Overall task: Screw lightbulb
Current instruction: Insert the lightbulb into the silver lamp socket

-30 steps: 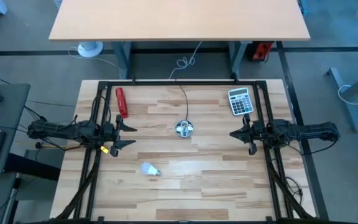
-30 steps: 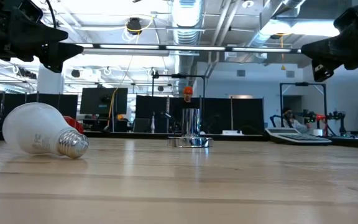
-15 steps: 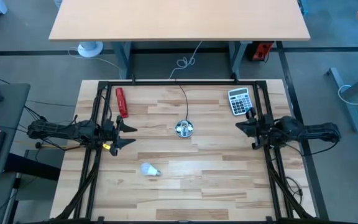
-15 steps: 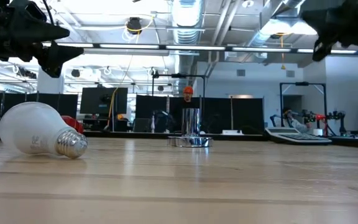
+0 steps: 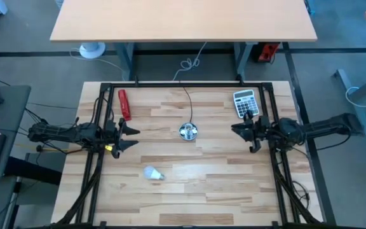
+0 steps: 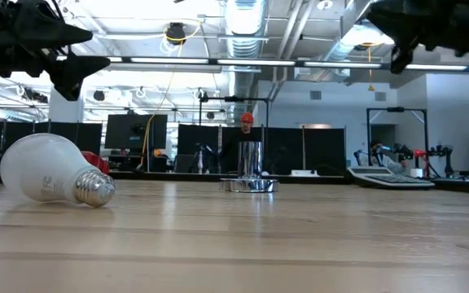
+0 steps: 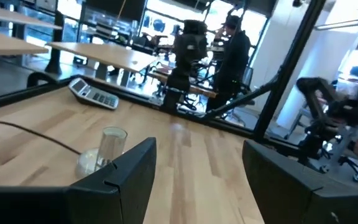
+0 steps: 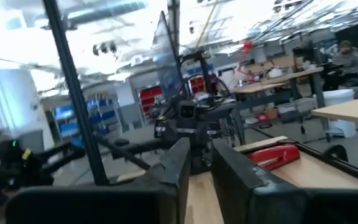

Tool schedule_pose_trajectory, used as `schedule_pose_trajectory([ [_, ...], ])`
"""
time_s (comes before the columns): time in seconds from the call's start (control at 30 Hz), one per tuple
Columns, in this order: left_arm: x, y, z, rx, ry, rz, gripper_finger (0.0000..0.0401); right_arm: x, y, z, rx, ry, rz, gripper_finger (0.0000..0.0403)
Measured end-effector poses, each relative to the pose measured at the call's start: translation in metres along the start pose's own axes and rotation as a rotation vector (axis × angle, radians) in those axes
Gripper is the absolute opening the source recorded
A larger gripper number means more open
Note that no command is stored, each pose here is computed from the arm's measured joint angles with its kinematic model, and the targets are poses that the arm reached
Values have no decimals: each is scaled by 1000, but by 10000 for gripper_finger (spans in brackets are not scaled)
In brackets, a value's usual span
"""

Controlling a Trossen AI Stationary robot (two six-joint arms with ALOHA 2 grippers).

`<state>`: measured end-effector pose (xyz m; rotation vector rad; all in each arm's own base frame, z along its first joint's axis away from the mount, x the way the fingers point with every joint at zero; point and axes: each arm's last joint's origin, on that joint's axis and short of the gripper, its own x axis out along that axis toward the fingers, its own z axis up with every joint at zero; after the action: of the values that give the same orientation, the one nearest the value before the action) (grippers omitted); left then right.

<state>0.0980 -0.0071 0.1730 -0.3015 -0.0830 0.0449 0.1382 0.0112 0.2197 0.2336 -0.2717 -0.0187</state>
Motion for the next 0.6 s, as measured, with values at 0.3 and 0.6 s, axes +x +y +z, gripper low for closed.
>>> schedule_pose_trajectory([
  [0.3, 0, 1, 0, 11, -2, 35, 228, 69, 24, -6, -187, 179, 43, 107],
  [0.6, 3, -2, -6, 26, 153, -21, 228, 139, 7, -27, -47, 312, -147, 107],
])
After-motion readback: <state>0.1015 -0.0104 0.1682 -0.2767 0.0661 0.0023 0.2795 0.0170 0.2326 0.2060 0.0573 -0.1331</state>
